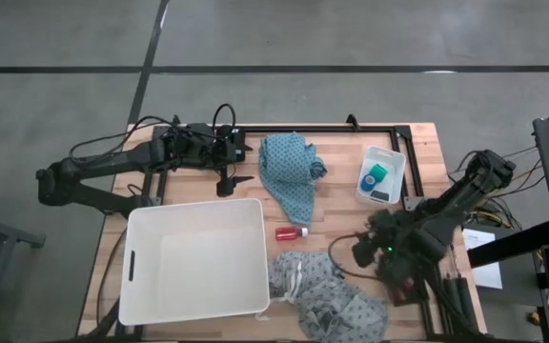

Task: Pick & Place Medicine items
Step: Put the red medicine bottle into the black bin

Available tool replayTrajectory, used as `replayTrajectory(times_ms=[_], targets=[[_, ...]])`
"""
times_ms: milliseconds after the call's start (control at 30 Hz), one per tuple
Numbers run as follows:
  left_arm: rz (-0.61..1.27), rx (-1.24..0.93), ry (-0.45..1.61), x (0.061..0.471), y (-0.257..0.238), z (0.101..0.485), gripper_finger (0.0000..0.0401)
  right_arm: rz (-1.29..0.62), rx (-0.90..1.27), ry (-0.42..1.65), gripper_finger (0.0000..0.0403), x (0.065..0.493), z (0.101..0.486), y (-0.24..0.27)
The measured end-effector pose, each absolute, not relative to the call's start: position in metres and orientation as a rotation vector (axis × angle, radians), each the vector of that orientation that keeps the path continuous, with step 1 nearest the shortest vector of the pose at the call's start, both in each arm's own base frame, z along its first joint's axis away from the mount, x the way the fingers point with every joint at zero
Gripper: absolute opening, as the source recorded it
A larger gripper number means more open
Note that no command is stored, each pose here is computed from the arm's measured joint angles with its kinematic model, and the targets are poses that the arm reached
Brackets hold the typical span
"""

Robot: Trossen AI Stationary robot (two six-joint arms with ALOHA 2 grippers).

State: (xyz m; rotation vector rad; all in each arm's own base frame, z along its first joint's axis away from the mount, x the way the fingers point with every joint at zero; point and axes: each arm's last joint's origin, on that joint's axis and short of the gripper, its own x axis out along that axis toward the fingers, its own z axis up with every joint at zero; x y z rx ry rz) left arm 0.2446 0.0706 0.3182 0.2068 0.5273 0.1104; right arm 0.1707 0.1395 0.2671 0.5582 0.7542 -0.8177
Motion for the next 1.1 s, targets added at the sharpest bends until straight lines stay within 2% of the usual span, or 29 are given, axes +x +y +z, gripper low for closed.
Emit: replayTrajectory(times_ms=[200, 433, 667, 933, 1100], targets=[[0.11, 0.207, 0.527, 0.245, 0.071, 0.318, 0.0393, -0.739, 0.225, 0.727, 0.0191, 0.2, 0.258, 0.116], [0.11, 0.207, 0.527, 0.245, 0.071, 0.318, 0.0393, -0.638, -0.026, 0.69, 0.02, 0.224, 0.234, 0.1], [0.11, 0.207, 0.527, 0.245, 0.071, 0.318, 0.0393, -0.5, -0.111, 0.6, 0.0201, 0.232, 0.206, 0.086], [0.11, 0.206, 0.529, 0.245, 0.071, 0.318, 0.0393, -0.268, -0.119, 0.466, 0.0201, 0.221, 0.188, 0.064], [0.109, 0.206, 0.533, 0.244, 0.07, 0.318, 0.0393, -0.145, -0.155, 0.468, 0.0201, 0.211, 0.166, 0.052]])
